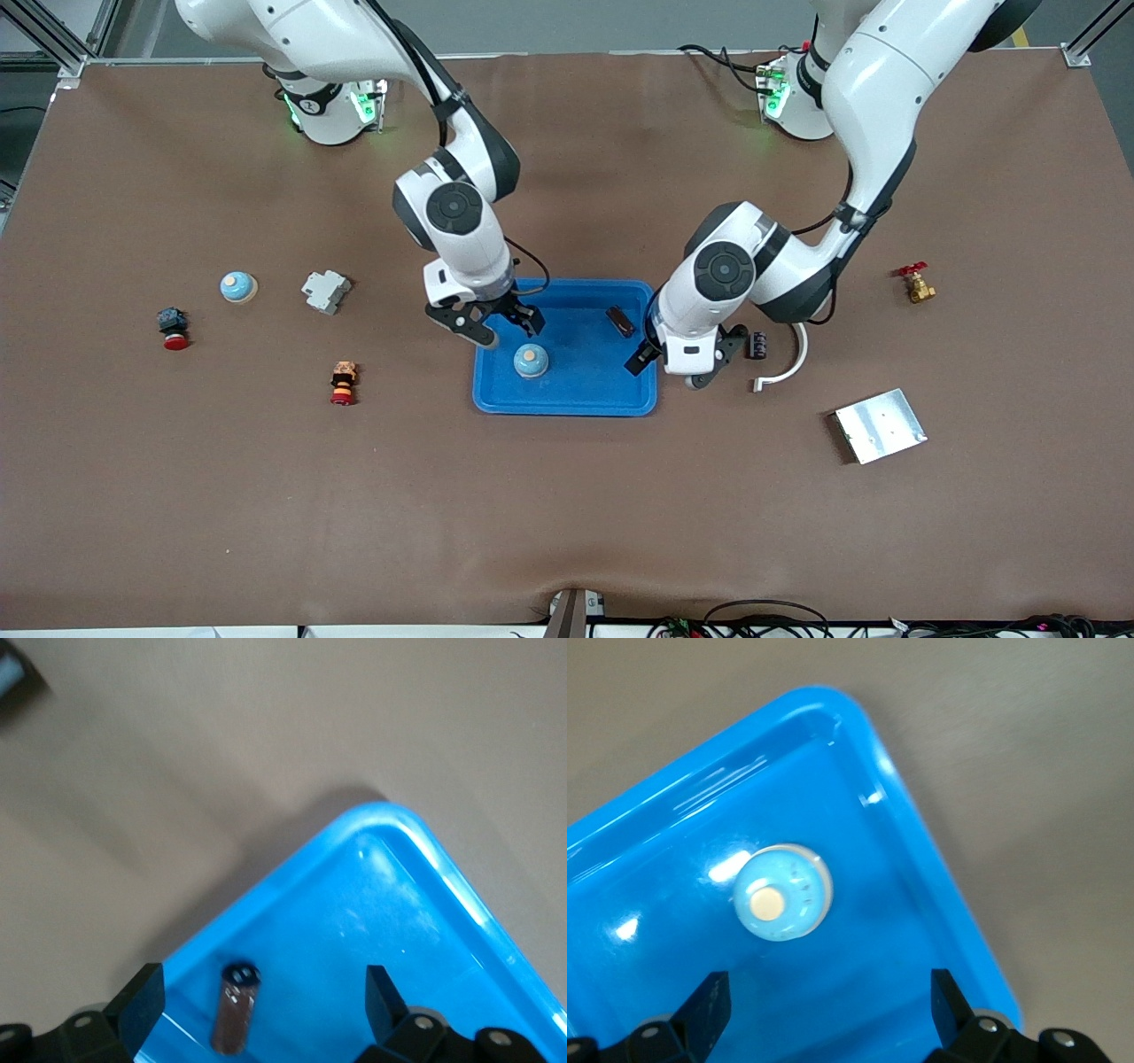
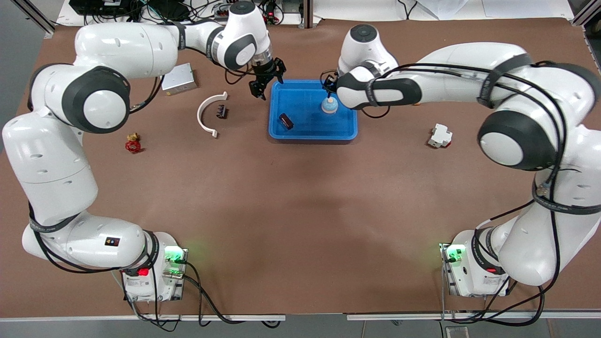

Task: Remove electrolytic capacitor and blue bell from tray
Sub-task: 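Reach the right gripper to the bell while the left gripper reaches capacitor, then grasp the second bell with the right gripper while the left gripper grasps capacitor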

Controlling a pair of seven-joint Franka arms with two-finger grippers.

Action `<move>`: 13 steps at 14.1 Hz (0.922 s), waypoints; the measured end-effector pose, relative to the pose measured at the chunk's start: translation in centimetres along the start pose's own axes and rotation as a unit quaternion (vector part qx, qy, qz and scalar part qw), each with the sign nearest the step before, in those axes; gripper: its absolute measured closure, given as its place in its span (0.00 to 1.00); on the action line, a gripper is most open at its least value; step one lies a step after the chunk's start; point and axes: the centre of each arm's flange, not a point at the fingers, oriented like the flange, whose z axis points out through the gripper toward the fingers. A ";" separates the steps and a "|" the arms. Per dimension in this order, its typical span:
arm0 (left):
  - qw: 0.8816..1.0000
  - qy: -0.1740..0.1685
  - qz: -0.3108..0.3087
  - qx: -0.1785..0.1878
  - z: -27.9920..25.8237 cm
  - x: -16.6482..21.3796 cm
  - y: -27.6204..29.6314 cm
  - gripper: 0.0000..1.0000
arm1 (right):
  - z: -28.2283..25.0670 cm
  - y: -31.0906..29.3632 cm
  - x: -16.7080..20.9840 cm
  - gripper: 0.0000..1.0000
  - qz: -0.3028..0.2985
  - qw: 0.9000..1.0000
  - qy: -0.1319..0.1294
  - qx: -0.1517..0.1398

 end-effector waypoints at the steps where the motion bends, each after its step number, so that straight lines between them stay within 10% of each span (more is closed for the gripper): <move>1: 1.000 -0.003 -0.004 0.002 0.5 -0.9 0.2 0.00 | 0.6 -0.7 -0.2 0.00 0.000 1.000 0.000 0.001; 13: 0.998 -0.027 -0.015 0.048 7.3 -5.5 -0.3 0.00 | 6.1 -2.9 1.4 0.00 -0.004 1.000 0.009 -0.009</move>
